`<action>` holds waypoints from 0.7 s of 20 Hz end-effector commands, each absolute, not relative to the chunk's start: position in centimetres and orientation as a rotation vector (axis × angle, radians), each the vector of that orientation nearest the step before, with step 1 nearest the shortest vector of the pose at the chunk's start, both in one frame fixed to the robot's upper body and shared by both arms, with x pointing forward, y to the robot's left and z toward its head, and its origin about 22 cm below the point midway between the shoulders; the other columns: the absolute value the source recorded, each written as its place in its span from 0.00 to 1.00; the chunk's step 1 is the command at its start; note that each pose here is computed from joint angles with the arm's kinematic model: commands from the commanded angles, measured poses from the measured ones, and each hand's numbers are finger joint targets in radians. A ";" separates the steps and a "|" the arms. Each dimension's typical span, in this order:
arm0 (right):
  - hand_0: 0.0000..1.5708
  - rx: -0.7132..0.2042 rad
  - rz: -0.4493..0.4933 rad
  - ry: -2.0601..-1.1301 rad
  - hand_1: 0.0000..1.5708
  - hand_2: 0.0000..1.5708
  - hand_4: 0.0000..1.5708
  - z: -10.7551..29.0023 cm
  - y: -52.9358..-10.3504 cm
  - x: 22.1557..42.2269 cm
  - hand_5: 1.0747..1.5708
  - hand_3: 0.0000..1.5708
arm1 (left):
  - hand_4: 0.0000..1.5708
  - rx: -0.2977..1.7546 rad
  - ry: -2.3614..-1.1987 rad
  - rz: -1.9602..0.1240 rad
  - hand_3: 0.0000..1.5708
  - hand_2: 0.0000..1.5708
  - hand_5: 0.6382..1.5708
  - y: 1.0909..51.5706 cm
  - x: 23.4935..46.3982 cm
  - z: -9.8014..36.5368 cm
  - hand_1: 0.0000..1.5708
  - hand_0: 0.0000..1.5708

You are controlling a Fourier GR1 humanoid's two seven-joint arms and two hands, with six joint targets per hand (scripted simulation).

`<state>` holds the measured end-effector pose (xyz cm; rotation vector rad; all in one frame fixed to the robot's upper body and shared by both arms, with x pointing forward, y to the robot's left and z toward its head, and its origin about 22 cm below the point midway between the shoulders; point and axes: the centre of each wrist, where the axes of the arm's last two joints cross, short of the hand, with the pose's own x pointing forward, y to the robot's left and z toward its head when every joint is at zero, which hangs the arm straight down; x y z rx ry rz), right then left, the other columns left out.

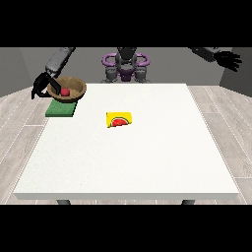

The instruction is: Pick the cup and pour the ball into the bowl, then pick the bowl and place it on the pad

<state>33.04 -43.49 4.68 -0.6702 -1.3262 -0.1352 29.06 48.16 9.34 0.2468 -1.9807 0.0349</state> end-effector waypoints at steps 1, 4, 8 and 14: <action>1.00 -0.670 -0.140 -1.329 1.00 1.00 0.48 4.2 -41.3 34.3 0.99 0.00 | 0.76 0.264 -1.959 0.065 0.00 0.00 0.98 50.2 29.0 10.9 0.00 0.00; 1.00 -0.759 -0.280 -1.279 1.00 1.00 0.00 5.3 -46.9 32.1 0.98 0.45 | 0.76 0.231 -2.001 0.040 0.00 0.00 0.99 49.9 28.5 11.5 0.00 0.00; 0.54 -0.748 -0.295 -1.266 0.54 0.56 0.00 6.5 -47.3 33.1 0.88 0.70 | 0.75 0.246 -2.040 0.014 0.00 0.00 0.98 49.6 28.7 11.6 0.00 0.00; 0.00 -0.673 -0.247 -1.300 0.00 0.12 0.00 5.8 -46.0 34.0 0.64 0.08 | 0.75 0.251 -2.022 0.022 0.00 0.00 0.98 49.4 28.9 11.5 0.00 0.00</action>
